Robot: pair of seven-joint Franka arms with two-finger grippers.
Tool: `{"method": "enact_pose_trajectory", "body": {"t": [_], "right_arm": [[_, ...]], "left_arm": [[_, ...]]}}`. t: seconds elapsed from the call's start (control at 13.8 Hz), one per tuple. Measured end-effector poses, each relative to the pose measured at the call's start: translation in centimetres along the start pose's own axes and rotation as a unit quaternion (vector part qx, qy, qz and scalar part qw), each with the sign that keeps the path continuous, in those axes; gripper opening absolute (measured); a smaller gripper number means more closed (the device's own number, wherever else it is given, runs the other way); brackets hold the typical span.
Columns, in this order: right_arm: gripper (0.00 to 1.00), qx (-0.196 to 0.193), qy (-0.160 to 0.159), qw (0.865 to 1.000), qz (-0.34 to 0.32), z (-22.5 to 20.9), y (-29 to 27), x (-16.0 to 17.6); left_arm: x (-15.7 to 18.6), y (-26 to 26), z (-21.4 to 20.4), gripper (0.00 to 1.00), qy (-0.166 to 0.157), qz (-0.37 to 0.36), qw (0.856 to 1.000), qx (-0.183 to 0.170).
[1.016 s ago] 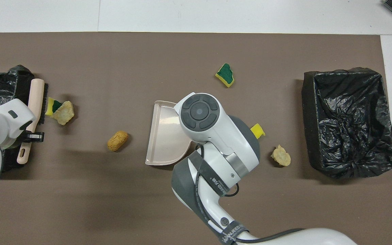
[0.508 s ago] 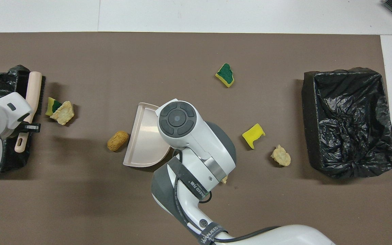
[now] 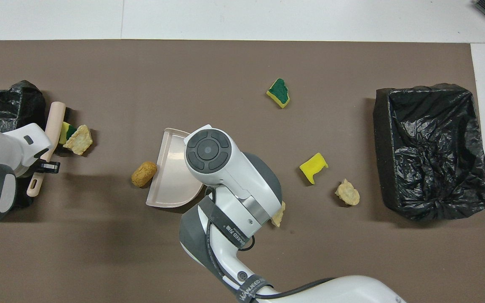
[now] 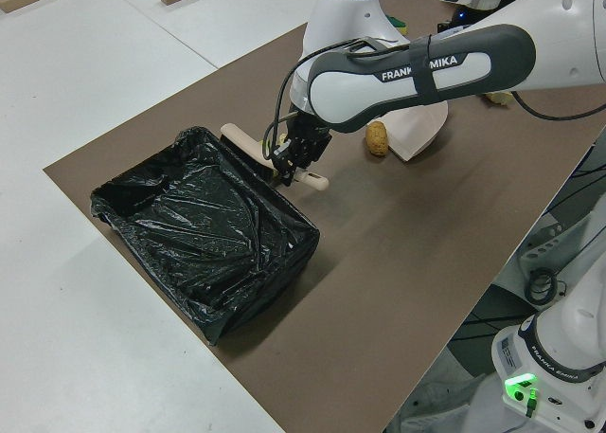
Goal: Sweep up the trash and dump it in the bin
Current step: 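Set the dustpan by the bread with the right gripper while the left lifts the brush, then sweep the bread and sponge into the dustpan with the left-held brush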
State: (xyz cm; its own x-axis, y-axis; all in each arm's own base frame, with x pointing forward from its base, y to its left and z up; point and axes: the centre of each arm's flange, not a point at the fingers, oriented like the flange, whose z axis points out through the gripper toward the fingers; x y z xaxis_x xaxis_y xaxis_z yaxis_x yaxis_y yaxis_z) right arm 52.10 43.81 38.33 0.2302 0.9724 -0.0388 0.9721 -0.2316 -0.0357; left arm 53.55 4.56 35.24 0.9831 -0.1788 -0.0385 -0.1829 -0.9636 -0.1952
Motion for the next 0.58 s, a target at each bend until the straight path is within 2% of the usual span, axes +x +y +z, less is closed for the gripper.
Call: {"method": "enact_pose_trajectory", "body": {"t": [0.22,0.58], "right_arm": [[0.31,0.000,0.000,1.000,0.000,0.0,0.0,0.0],[0.31,0.000,0.000,1.000,0.000,0.0,0.0,0.1]], "left_arm": [[-0.5,2.7,-0.1,0.26,-0.001,0.005,1.000,-0.022],[-0.6,10.7,-1.8,0.26,0.006,0.027,0.999,-0.046]]}}
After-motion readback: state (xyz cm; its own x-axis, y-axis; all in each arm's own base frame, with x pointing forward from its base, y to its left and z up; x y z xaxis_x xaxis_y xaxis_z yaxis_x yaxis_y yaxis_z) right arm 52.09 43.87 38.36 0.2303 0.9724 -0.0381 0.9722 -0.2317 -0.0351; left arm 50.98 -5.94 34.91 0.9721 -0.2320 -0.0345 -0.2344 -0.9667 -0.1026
